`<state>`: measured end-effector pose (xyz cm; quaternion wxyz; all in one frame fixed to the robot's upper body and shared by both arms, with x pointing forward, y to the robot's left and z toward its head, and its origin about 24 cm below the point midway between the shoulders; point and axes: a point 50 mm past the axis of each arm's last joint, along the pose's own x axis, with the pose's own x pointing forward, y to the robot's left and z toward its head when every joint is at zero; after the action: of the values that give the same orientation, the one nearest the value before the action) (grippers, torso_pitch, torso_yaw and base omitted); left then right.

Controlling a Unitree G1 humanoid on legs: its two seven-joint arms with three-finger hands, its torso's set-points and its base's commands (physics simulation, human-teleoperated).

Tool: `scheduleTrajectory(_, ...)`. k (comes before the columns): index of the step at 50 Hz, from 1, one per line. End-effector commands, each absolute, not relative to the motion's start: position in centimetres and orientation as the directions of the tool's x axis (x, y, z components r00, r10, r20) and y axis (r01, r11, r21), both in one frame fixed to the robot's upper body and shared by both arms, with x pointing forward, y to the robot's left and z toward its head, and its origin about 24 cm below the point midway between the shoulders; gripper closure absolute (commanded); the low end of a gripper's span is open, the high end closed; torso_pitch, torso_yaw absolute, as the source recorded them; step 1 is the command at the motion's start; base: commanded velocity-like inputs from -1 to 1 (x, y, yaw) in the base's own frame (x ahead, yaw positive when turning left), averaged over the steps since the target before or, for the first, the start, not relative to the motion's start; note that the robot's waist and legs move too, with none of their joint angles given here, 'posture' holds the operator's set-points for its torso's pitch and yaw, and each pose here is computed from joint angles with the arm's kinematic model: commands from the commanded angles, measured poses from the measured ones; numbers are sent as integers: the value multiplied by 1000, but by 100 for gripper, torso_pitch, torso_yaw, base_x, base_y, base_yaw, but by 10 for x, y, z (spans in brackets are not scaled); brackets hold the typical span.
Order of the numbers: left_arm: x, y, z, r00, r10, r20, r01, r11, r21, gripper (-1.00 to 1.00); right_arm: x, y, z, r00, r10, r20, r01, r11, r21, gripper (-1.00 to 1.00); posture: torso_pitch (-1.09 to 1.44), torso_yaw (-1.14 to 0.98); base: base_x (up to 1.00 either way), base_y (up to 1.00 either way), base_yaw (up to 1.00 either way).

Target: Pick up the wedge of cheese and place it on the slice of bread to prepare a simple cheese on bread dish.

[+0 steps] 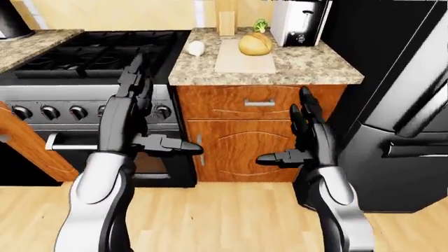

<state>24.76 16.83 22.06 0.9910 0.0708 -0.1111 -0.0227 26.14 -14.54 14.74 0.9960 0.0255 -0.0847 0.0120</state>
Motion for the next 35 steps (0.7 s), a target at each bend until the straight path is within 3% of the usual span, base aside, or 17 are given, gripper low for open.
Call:
scheduleTrajectory(1, 244, 172, 229, 963, -32, 267, -9, 989, 151, -100, 260, -140, 157, 975, 50, 218, -63, 997, 51, -100, 0, 0, 2, 0, 100)
scheduleTrajectory(4, 244, 173, 230, 963, -31, 268, -10, 989, 151, -100, 257, -140, 159, 973, 57, 222, -74, 995, 67, -100, 0, 0, 1, 0, 100)
scheduleTrajectory(16, 245, 170, 235, 961, -37, 275, -6, 988, 154, -100, 247, -152, 179, 962, -1, 274, -16, 998, 61, -100, 0, 0, 9, 0, 0)
scheduleTrajectory(35, 243, 172, 240, 959, -33, 283, -12, 988, 157, -100, 245, -165, 192, 945, -66, 319, 42, 996, 83, -100, 0, 0, 46, 0, 0)
